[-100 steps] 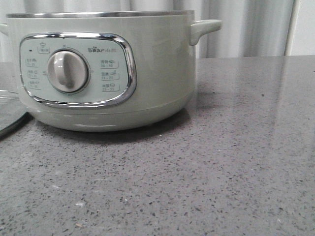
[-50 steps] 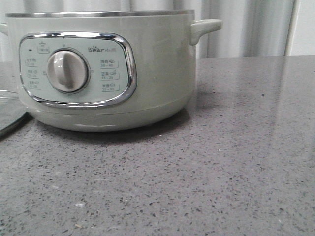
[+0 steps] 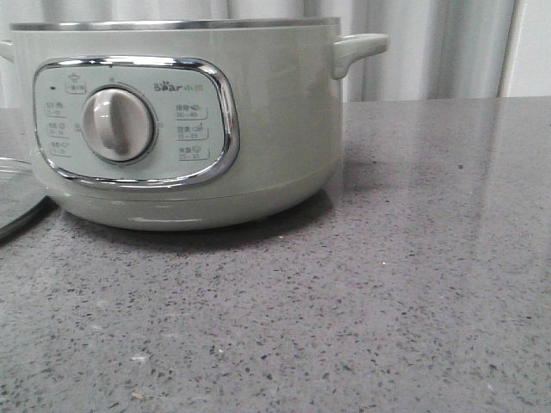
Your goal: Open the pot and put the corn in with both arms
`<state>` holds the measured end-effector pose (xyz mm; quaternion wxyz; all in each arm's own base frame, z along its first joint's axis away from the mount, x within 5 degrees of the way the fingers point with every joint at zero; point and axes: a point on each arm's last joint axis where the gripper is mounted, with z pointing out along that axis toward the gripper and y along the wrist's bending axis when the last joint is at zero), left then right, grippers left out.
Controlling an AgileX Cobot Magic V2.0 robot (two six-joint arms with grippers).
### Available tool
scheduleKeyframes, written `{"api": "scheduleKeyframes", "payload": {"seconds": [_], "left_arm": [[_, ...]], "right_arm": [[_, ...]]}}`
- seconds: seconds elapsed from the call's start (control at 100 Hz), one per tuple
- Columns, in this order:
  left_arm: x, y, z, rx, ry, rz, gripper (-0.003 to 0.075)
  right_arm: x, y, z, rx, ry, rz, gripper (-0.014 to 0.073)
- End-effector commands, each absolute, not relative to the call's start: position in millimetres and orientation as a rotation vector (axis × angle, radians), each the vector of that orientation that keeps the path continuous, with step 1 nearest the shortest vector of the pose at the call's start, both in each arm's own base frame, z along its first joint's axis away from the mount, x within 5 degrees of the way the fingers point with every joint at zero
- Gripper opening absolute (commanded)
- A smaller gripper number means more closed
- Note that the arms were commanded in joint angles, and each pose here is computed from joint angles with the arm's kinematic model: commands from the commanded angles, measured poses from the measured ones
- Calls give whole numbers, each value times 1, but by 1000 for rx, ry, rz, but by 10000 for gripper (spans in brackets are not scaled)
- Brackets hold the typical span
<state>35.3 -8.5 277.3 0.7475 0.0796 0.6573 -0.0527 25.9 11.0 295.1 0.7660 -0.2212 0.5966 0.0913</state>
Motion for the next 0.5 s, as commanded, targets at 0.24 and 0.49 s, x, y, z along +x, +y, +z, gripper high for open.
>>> {"api": "scheduleKeyframes", "payload": {"seconds": [0.24, 0.49], "left_arm": [[46, -6, 253, 151, 1294, -24, -20], [53, 0, 215, 90, 1418, 88, -20]], "right_arm": [[19, 8, 310, -459, 1182, 192, -74], [19, 8, 310, -459, 1182, 192, -74]]}}
